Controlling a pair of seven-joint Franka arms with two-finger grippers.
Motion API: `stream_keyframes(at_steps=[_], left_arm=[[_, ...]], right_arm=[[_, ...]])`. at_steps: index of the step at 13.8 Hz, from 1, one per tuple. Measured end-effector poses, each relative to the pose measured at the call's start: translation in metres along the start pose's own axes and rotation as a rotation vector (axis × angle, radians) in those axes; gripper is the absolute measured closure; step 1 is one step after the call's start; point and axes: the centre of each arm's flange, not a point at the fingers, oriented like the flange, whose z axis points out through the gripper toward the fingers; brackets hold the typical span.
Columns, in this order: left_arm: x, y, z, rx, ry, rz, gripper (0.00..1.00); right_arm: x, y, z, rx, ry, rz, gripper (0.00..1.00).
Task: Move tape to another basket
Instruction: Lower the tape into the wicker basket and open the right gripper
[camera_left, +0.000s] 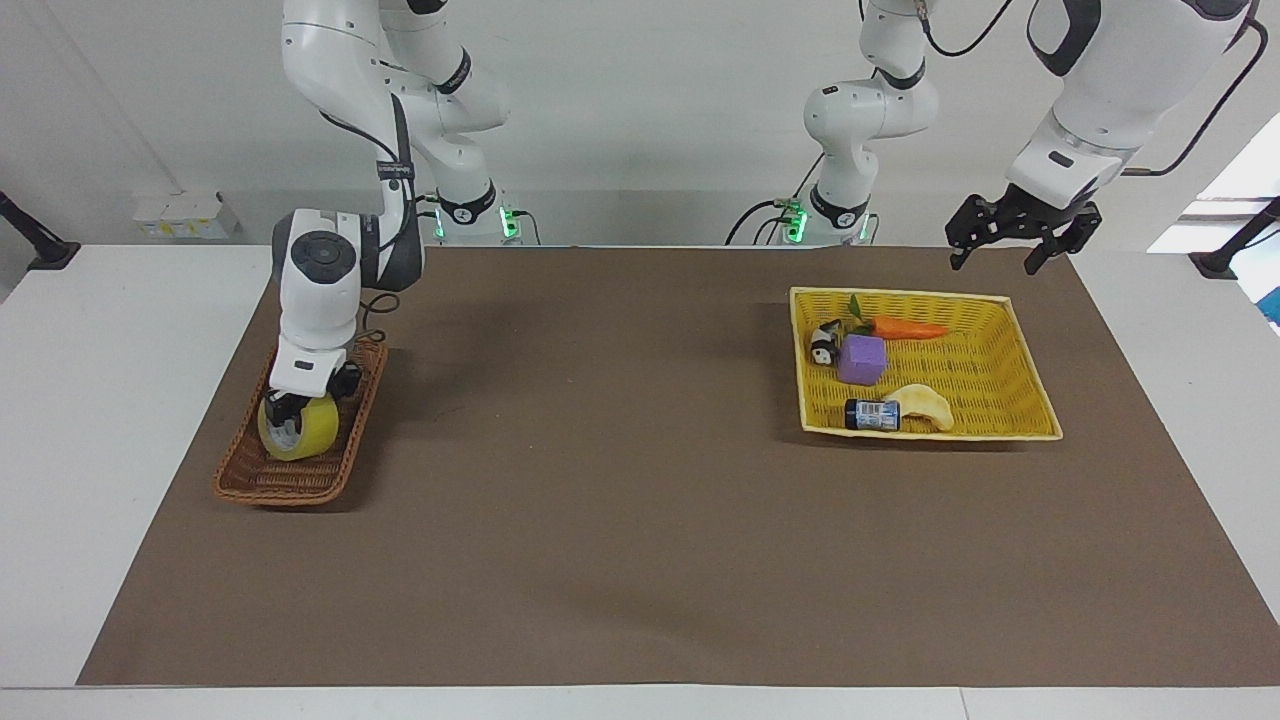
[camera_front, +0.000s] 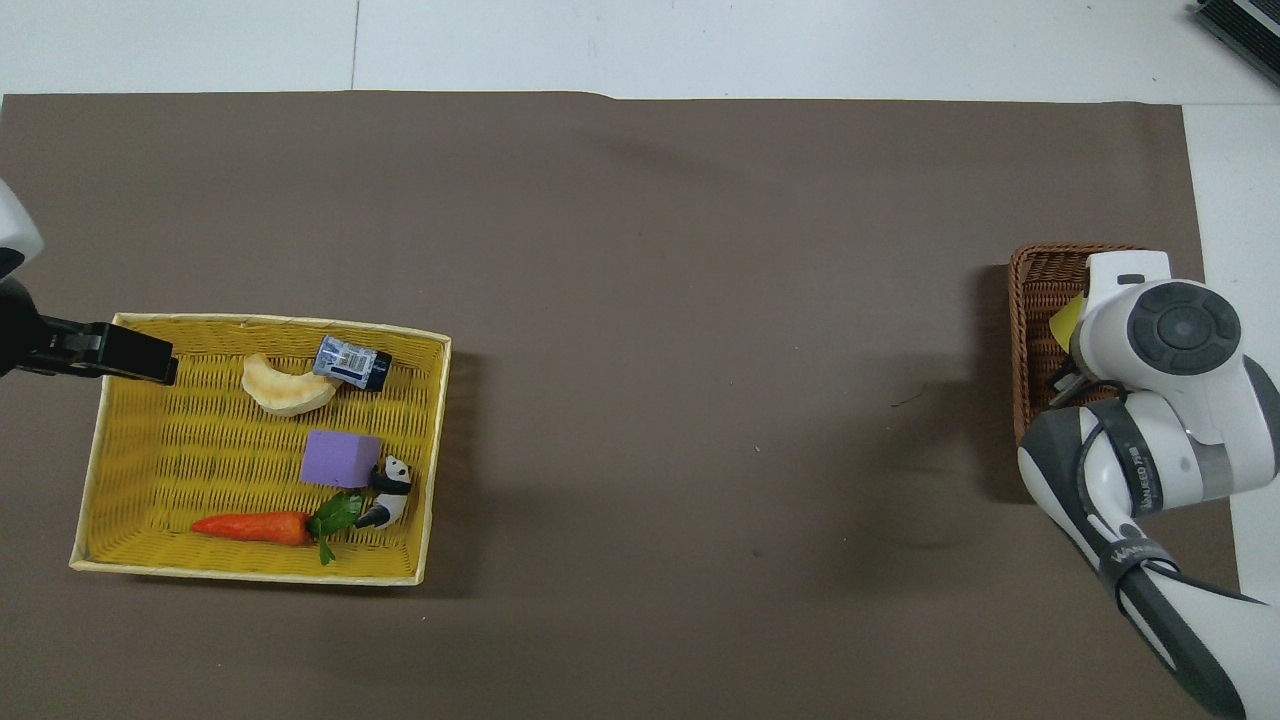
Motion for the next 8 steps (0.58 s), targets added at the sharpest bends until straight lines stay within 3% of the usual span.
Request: stream_keyframes(at_steps=[3,6,8], left_arm=[[0.000,0.000,0.000,0.000,0.000,0.000,0.00],[0.000,0.000,0.000,0.000,0.000,0.000,0.00],[0.000,0.000,0.000,0.000,0.000,0.000,0.00]], right_arm=[[-0.007,0.004,-0.006,0.010,0.006,0.026,0.37],[-0.022,0.006,-0.031,0.163,0.052,0.151,0.04],[-0.031,0.006,-0.054,0.273,0.104,0.240,0.00]])
